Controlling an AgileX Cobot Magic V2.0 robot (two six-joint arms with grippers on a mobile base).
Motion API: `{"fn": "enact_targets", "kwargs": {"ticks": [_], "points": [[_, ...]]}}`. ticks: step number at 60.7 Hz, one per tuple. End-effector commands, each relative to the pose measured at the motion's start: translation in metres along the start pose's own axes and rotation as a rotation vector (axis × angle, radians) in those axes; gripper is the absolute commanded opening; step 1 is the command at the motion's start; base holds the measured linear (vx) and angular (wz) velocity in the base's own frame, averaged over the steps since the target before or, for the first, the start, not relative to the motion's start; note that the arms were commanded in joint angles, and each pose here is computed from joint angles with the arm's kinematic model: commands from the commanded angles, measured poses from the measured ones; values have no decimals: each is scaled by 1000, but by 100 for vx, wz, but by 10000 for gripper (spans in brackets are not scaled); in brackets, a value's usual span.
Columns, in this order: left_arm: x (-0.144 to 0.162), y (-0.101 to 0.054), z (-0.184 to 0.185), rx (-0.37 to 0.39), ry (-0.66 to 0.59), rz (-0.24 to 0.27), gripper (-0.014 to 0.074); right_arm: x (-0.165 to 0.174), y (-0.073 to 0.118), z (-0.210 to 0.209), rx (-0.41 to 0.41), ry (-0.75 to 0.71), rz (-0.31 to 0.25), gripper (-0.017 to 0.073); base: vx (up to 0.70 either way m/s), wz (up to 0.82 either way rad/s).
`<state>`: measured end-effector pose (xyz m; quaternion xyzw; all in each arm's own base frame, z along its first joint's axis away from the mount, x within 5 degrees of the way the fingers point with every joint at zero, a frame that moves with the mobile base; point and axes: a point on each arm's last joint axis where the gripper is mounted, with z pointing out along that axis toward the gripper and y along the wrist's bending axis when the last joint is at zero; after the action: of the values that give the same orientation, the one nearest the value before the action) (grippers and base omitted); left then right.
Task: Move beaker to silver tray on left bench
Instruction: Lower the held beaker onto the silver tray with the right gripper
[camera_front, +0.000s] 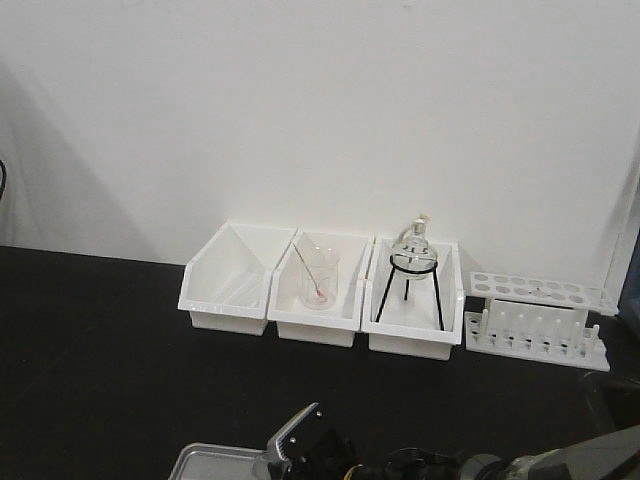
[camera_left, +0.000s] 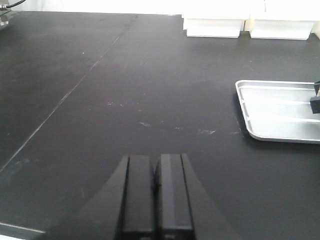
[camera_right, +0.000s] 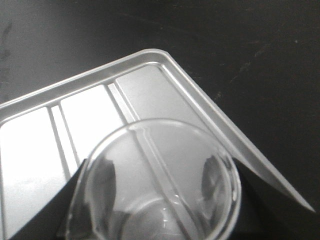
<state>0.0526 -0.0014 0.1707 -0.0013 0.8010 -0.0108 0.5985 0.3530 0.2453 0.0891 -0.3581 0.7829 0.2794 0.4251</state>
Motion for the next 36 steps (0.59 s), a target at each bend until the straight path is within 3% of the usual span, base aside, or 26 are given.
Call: {"fn": "enact_targets", "kwargs": {"ticks": [1, 12, 30, 36], "points": [[-1, 0, 1, 4, -66, -8, 1, -24, 1, -7, 4, -70, -21, 80, 0, 0], [-1, 0, 1, 4, -66, -8, 1, -24, 2, -7, -5, -80, -19, 227, 0, 0], [-1, 0, 1, 4, -66, -8, 1, -29, 4, -8, -29, -113, -6, 596, 0, 0], [-1, 0, 1, 4, -66, -8, 1, -32, 6, -9, -41, -130, 0, 653, 0, 0]]}}
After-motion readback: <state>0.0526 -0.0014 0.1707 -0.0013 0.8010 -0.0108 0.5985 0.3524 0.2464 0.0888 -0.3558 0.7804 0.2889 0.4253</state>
